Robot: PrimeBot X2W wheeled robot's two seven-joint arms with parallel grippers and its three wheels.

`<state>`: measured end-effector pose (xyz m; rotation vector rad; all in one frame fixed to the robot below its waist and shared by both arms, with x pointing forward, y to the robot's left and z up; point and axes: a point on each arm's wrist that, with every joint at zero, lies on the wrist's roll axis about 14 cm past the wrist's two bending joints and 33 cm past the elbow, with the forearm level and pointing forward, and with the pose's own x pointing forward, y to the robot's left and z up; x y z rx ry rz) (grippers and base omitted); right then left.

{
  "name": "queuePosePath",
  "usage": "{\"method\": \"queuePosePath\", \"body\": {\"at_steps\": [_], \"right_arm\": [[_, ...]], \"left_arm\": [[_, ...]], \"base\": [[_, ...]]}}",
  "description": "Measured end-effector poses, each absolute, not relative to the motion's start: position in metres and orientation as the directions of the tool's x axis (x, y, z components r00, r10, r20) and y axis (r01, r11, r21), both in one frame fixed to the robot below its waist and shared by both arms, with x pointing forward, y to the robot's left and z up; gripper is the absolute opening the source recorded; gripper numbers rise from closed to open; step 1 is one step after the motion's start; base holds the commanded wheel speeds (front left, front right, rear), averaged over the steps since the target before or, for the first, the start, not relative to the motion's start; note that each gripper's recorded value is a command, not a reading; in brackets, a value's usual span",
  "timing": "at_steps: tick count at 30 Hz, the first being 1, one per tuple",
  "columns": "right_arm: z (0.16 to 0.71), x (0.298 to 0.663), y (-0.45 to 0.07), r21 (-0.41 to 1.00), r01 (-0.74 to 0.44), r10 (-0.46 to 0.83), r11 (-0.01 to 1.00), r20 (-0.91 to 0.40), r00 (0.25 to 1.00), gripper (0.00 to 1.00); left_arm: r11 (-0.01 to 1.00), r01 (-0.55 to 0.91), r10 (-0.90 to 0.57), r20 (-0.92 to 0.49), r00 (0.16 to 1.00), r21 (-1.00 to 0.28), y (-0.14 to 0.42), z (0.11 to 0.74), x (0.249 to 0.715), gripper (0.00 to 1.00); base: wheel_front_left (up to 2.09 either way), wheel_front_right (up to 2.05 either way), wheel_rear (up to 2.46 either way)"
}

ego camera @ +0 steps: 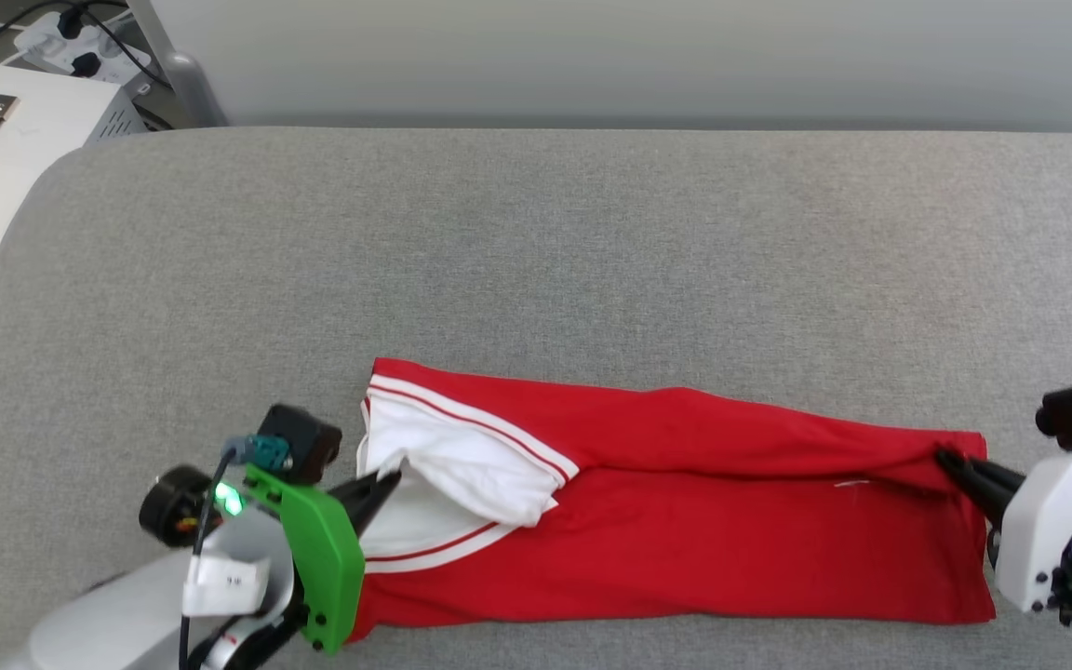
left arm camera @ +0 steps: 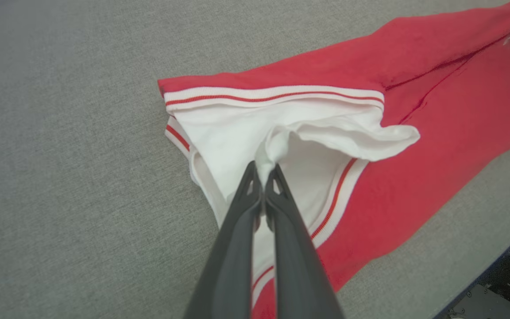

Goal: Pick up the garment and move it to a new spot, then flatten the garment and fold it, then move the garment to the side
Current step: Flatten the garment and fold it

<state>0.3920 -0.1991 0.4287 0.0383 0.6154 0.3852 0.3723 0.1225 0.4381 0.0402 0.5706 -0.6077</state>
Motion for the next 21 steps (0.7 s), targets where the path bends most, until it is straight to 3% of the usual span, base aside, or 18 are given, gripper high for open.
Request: {"method": "queuePosePath", "body": {"at_steps": [18,19,20,21], "right_arm": [[0.38,0.343,-0.197,0.263,-0.223,0.343,0.939,-0.648,0.68,0.0],[0.38,0.343,-0.197,0.264,-0.221,0.342,0.939,-0.645,0.684,0.4],[0.382,0.344,-0.197,0.268,-0.217,0.342,0.939,-0.638,0.69,0.95],[0.384,0.345,-0.197,0.271,-0.216,0.343,0.938,-0.632,0.695,1.0]], "left_arm": [[0.859,0.47,-0.482,-0.632,0.607,-0.204,0.131,0.382,0.327,0.0],[0.86,0.467,-0.482,-0.626,0.614,-0.204,0.13,0.382,0.328,0.13],[0.863,0.464,-0.48,-0.612,0.629,-0.2,0.131,0.384,0.33,0.9],[0.869,0.456,-0.474,-0.593,0.652,-0.193,0.132,0.388,0.334,1.0]], "base": [[0.0,0.0,0.0],[0.0,0.0,0.0],[0.0,0.0,0.0],[0.0,0.0,0.0]]}}
